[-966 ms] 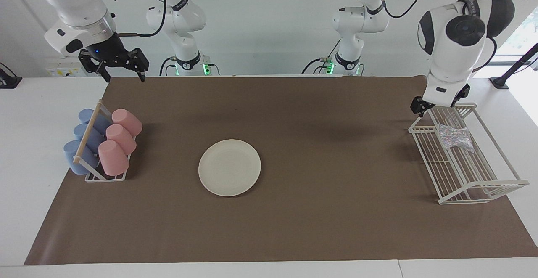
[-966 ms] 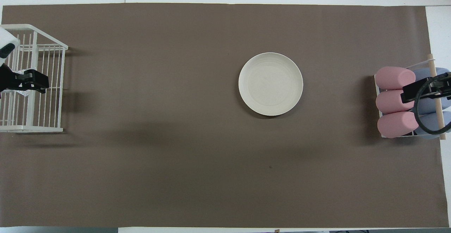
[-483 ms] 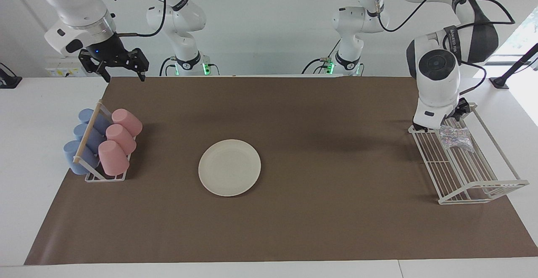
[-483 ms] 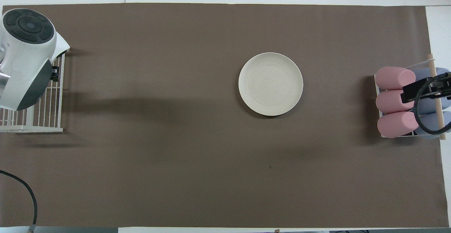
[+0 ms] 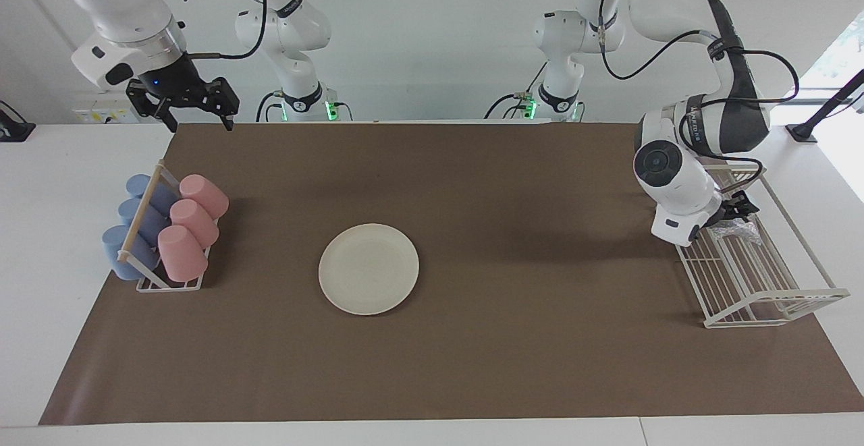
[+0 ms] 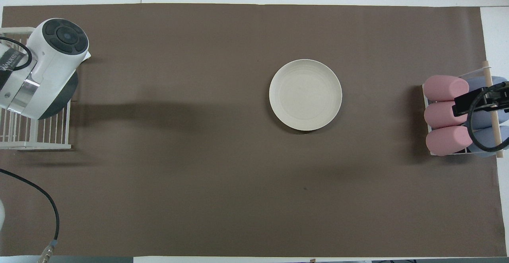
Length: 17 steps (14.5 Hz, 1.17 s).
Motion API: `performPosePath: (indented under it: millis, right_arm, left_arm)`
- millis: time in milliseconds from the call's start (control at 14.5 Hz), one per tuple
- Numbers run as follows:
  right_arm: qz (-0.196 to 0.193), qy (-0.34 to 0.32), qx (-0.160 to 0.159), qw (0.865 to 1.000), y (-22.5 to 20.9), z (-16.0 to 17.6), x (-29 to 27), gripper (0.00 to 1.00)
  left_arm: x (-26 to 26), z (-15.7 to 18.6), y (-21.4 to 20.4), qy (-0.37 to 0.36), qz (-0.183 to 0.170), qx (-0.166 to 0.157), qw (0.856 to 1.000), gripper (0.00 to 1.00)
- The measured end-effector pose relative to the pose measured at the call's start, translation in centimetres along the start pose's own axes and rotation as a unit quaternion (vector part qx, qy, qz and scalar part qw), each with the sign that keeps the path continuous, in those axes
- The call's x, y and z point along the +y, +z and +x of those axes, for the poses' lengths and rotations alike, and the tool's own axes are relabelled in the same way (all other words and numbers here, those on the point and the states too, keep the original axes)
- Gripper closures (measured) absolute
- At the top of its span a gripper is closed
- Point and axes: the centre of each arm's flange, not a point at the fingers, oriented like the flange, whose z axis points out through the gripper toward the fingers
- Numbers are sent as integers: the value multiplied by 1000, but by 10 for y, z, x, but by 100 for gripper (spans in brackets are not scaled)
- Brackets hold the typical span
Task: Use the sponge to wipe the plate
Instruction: 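Reach the left gripper into the white basket and grasp the clear scrubber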
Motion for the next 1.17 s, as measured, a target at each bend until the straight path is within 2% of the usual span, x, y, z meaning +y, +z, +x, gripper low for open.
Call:
performPosePath:
  millis: [69,207,276,345,483,552,759,1172]
  right_arm:
    - [0,0,0,1000,0,0,0,0]
    - [0,0,0,1000,0,0,0,0]
    - [0,0,0,1000,0,0,0,0]
    - [0,0,0,1000,0,0,0,0]
    - [0,0,-1,1000,0,0,0,0]
    - [0,0,-1,1000,0,0,0,0]
    - [0,0,-1,1000,0,0,0,0]
    - [0,0,-1,1000,0,0,0,0]
  left_arm:
    - [-1,0,0,0,2,0,1000,4]
    - [-2,0,2,-1,3,-1,1000,22]
    - [-3,0,2,-2,3,-1,1000,22]
    - [-4,0,3,-2,3,-2,1000,29]
    - [-5,0,4,-3,3,-3,1000,50]
    - [-4,0,4,-3,3,-3,1000,66]
    - [-6,0,4,-4,6,-1,1000,96]
    - [-9,2,1,-5,9,3,1000,96]
